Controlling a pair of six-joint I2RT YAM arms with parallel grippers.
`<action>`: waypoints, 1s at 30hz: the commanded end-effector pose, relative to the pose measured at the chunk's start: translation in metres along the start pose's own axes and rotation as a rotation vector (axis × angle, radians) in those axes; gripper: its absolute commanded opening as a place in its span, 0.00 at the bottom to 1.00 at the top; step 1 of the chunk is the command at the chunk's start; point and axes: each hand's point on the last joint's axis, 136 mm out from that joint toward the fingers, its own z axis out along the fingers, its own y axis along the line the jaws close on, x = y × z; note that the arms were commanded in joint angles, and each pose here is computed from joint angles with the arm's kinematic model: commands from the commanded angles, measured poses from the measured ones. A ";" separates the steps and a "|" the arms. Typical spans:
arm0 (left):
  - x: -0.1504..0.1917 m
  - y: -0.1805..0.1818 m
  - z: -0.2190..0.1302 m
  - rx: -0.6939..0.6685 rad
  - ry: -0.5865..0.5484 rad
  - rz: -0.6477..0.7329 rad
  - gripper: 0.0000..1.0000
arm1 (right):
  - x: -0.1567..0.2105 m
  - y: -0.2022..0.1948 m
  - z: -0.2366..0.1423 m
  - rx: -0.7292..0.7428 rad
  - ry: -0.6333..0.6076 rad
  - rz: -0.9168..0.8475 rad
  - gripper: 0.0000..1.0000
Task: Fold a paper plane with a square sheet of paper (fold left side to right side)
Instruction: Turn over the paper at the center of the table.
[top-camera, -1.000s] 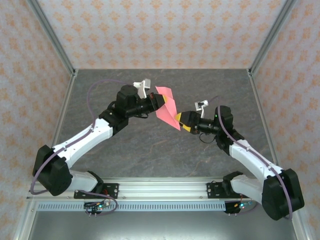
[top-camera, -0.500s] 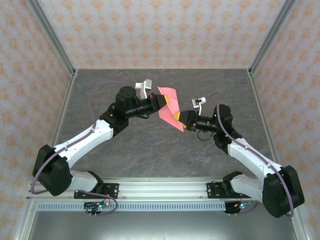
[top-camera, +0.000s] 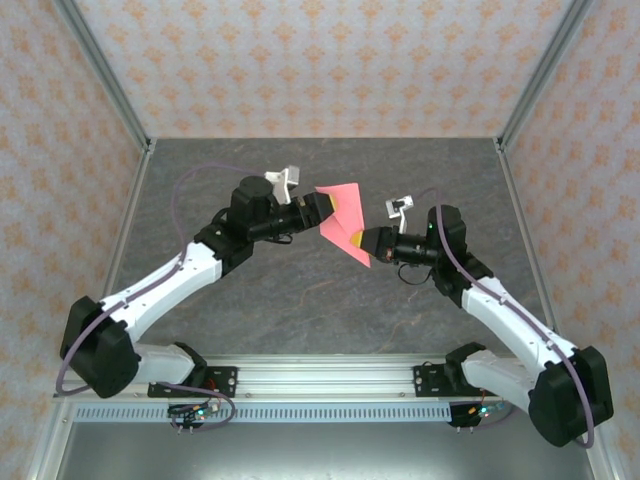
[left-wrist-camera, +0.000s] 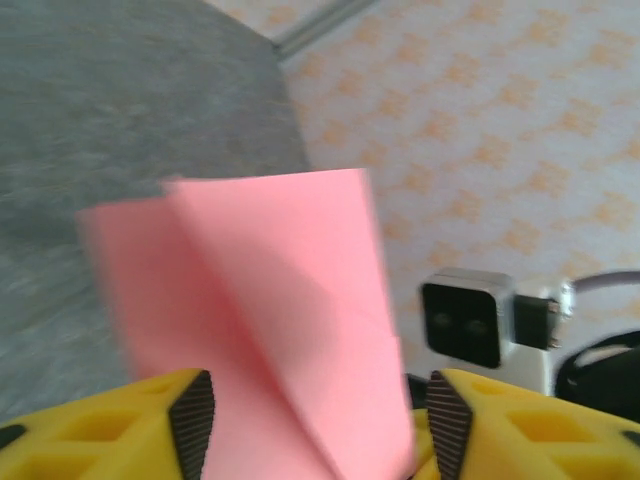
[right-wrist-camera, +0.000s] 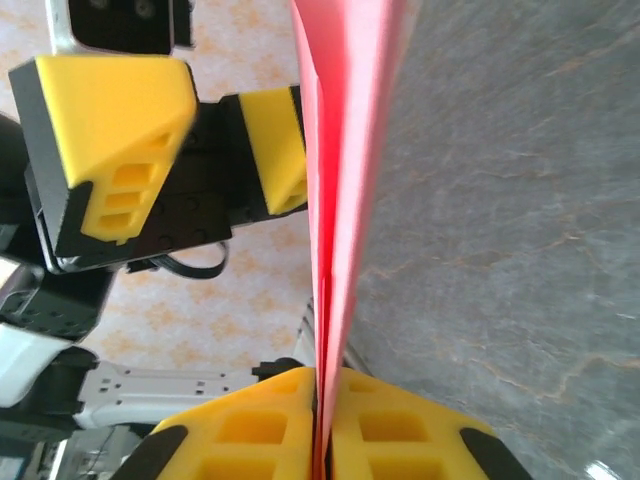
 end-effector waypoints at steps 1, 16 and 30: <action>-0.015 0.026 -0.045 -0.240 -0.117 0.120 0.67 | 0.008 -0.020 -0.012 0.199 0.018 -0.099 0.08; -0.040 0.081 -0.220 -0.659 -0.628 0.141 0.72 | -0.003 -0.090 -0.025 1.475 0.213 -0.794 0.06; -0.036 0.086 -0.253 -0.696 -0.693 0.135 0.74 | 0.018 -0.147 0.063 1.862 0.563 -1.242 0.07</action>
